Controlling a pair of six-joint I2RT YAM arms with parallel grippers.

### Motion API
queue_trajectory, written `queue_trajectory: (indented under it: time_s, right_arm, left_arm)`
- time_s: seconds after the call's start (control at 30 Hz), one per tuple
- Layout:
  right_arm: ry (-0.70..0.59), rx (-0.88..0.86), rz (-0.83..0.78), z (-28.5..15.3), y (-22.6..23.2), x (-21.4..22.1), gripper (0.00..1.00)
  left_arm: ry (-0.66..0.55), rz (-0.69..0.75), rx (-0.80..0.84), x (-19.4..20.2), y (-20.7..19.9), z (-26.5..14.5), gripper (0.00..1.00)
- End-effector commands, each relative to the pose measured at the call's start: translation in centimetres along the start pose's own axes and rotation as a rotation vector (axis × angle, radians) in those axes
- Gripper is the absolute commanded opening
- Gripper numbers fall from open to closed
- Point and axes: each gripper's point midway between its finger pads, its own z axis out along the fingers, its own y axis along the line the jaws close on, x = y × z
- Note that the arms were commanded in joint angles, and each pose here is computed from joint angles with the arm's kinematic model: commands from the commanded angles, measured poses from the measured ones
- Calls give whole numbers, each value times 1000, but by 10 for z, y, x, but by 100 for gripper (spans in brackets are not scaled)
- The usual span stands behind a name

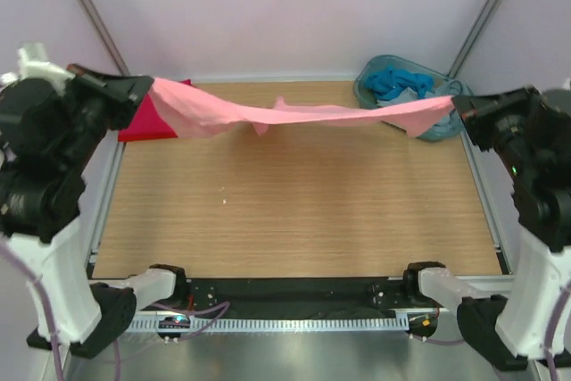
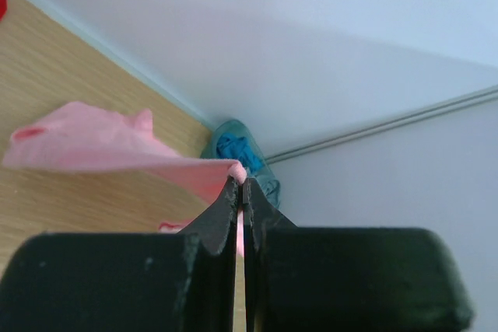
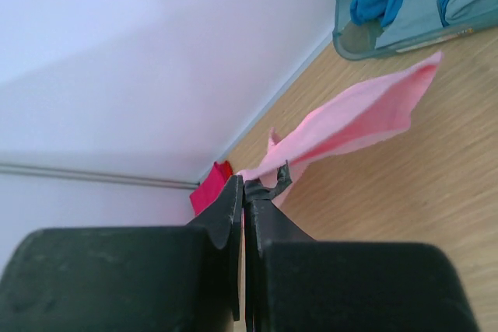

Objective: Fold and stack the t-shirts
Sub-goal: Flatten the tshirt out

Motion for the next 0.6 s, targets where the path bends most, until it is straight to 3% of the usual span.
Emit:
queue_trajectory:
  time_s: [0.0, 0.13, 0.3, 0.47, 0.57]
  right_arm:
    - [36, -33, -17, -63, -15, 10, 1]
    - [11, -93, -9, -106, -14, 6, 1]
    - [50, -51, -32, -86, -23, 16, 1]
    - [163, 41, -27, -10, -36, 46, 1]
    - [185, -88, -5, 53, -4, 54, 1]
  left_arm:
    - [-147, 36, 58, -28, -5, -90, 0]
    - [-191, -12, 106, -34, -10, -133, 0]
    - [-109, 7, 20, -16, 9, -103, 0]
    - [-108, 107, -95, -18, 27, -53, 0]
    - [-109, 154, -160, -13, 46, 14, 0]
